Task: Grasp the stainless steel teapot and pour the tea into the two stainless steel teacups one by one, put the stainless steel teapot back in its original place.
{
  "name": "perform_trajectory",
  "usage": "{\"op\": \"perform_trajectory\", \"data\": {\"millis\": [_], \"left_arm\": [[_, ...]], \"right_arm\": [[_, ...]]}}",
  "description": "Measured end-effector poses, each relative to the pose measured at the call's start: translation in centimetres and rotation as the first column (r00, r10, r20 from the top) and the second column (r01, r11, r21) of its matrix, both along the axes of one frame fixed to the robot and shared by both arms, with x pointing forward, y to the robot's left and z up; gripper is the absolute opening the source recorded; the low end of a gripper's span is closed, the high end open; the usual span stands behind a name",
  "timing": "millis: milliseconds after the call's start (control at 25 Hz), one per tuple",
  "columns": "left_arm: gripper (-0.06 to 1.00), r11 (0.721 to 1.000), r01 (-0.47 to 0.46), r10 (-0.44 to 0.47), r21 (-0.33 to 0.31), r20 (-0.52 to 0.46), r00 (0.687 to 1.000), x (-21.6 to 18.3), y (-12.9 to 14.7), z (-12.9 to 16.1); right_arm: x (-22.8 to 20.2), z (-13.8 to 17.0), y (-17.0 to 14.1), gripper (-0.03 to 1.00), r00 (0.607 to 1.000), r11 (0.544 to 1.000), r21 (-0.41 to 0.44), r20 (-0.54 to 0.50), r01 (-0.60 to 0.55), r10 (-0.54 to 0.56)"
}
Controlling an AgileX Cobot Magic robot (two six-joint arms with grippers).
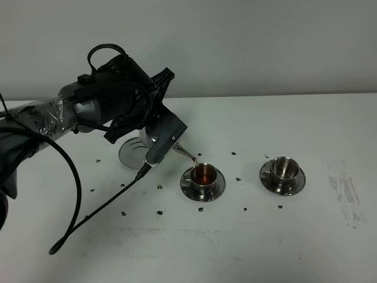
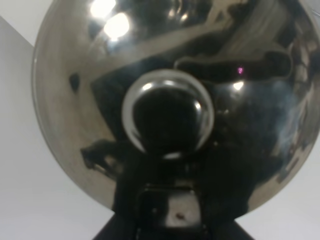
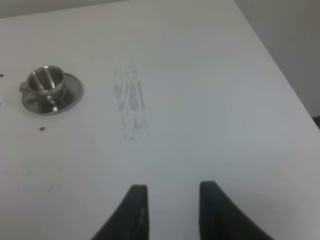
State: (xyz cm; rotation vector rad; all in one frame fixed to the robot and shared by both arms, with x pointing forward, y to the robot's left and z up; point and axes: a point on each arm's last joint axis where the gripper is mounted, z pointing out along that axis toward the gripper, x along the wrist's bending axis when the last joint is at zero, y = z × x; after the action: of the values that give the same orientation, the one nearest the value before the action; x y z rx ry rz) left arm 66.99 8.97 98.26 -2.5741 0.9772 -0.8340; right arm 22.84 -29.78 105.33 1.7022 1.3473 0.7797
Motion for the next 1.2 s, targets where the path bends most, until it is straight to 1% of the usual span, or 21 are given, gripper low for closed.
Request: {"op": "perform_trajectory", "data": {"millis": [600, 800, 1200], "left_arm": [[0.21, 1.000, 0.010, -0.010, -0.005, 0.013, 1.000, 0.08, -0.13, 0.07], [0.21, 1.000, 0.018, -0.018, 0.012, 0.024, 1.000, 0.14, -0.10, 0.14], [0.21, 0.999, 0.034, -0.035, 0.016, 0.035, 0.999, 0.03, -0.49, 0.21]], "right_arm": [[0.00, 0.00, 0.00, 0.24, 1.000, 1.000, 0.000, 0.000, 0.000, 0.000], [0.00, 0.00, 0.00, 0.24, 1.000, 1.000, 0.000, 0.000, 0.000, 0.000], [0.00, 0.00, 0.00, 0.24, 1.000, 1.000, 0.000, 0.000, 0.000, 0.000]]}}
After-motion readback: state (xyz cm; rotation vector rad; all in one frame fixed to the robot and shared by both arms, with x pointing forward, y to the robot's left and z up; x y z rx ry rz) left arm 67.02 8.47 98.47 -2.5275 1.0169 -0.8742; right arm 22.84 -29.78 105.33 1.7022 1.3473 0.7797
